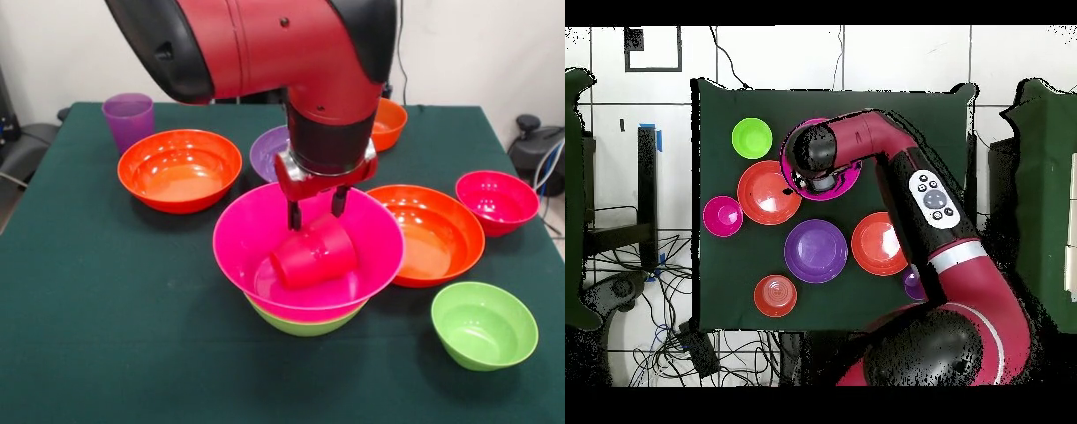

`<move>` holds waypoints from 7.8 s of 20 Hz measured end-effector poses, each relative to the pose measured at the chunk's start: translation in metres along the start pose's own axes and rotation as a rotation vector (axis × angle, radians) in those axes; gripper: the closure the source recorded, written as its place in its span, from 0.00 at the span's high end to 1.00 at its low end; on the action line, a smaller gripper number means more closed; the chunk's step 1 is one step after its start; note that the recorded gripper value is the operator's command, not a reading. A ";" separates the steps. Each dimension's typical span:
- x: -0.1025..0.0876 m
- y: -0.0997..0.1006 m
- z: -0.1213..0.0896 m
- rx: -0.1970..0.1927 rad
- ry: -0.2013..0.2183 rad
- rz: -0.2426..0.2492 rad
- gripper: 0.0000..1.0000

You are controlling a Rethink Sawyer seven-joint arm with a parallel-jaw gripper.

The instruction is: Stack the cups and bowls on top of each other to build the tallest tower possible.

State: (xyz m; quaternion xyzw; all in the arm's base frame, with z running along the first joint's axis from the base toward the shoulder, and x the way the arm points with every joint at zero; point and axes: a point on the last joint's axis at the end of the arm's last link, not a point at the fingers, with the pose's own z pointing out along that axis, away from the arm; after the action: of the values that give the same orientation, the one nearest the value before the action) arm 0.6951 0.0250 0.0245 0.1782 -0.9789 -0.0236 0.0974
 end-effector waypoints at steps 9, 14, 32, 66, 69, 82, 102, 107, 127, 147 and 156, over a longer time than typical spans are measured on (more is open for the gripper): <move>-0.006 0.007 0.012 0.006 0.004 -0.012 1.00; -0.006 0.005 0.013 0.008 0.002 -0.011 1.00; -0.017 0.012 0.006 0.016 -0.012 -0.016 1.00; -0.057 0.006 -0.029 -0.013 -0.114 0.051 1.00; -0.057 0.006 -0.030 -0.011 -0.114 0.052 1.00; -0.056 -0.018 -0.079 0.043 -0.092 0.111 1.00; -0.093 -0.036 -0.125 0.067 -0.089 0.550 1.00; -0.093 -0.032 -0.119 0.033 -0.091 0.795 1.00; -0.106 -0.047 -0.083 -0.005 -0.289 0.968 1.00; -0.126 0.024 -0.054 -0.060 -0.234 0.922 1.00; -0.119 0.027 -0.053 -0.055 -0.174 0.926 1.00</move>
State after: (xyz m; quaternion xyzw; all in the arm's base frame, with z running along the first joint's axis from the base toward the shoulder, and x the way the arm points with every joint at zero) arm 0.8053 0.0919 0.0569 -0.2826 -0.9589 -0.0183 0.0198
